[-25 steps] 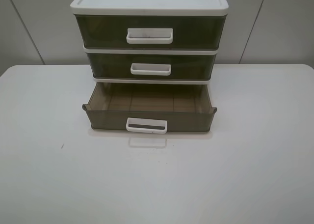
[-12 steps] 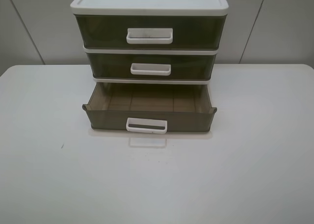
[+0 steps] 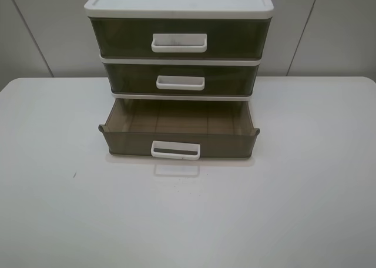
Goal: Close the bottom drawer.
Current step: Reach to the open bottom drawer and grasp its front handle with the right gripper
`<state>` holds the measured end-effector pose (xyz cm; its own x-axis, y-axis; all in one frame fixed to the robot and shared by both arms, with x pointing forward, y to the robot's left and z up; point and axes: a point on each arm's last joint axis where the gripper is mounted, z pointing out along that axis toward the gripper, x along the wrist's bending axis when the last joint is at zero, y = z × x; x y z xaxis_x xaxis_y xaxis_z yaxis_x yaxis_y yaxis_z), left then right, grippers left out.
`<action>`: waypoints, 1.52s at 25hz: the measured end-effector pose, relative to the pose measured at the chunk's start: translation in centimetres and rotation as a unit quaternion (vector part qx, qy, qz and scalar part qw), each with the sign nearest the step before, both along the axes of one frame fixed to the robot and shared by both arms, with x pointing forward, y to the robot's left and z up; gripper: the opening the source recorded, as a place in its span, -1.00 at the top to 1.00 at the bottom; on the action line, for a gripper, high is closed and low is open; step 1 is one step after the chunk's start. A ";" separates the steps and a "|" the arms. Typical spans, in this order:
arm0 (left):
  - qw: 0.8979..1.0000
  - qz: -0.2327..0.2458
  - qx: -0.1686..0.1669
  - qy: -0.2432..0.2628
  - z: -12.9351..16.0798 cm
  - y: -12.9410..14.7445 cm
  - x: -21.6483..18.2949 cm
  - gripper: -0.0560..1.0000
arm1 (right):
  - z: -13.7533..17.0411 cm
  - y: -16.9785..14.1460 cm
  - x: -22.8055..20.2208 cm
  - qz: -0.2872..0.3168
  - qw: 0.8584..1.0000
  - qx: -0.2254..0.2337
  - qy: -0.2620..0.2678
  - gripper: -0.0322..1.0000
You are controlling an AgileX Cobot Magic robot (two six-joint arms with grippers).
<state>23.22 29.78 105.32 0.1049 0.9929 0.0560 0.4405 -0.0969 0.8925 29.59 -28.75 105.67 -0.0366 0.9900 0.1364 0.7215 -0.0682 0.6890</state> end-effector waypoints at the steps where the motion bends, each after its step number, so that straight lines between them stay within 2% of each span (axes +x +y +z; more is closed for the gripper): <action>1: 1.000 0.000 0.000 0.000 0.0 0.0 0.0 -0.47 | 0.3 0.2 1.3 0.001 1.000 0.011 0.022 -0.62; 4: 1.000 0.000 0.000 0.000 0.0 0.0 0.0 -0.47 | 1.2 1.0 5.5 0.012 0.998 0.037 0.058 -0.62; 6: 1.000 0.000 0.000 0.000 0.0 0.0 0.0 -0.47 | 1.3 2.3 8.1 0.048 0.996 0.038 0.067 -0.62; 9: 1.000 0.000 0.000 0.000 0.0 0.0 0.0 -0.47 | 0.6 6.4 10.8 0.138 0.989 0.039 0.034 -0.62; 11: 1.000 0.000 0.000 0.000 0.0 0.0 0.0 -0.47 | -0.4 9.8 11.5 0.198 0.979 0.044 0.020 -0.62; 15: 1.000 0.000 0.000 0.000 0.0 0.0 0.0 -0.47 | -3.4 15.7 12.0 0.268 0.961 0.058 0.027 -0.62; 19: 1.000 0.000 0.000 0.000 0.0 0.0 0.0 -0.47 | -6.3 19.6 12.3 0.290 0.955 0.070 0.012 -0.62; 22: 1.000 0.000 0.000 0.000 0.0 0.0 0.0 -0.47 | -8.1 21.1 13.0 0.289 0.955 0.069 -0.006 -0.62; 32: 1.000 0.000 0.000 0.000 0.0 0.0 0.0 -0.47 | -12.3 22.4 14.5 0.269 0.962 0.052 -0.010 -0.61; 38: 1.000 0.000 0.000 0.000 0.0 0.0 0.0 -0.47 | -13.5 22.7 14.9 0.249 0.967 0.059 -0.009 -0.37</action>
<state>23.22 29.78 105.32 0.1049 0.9929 0.0560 0.4405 -0.0969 0.8925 44.53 -6.08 92.16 -0.5081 0.8267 0.2415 0.6729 0.2060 0.7104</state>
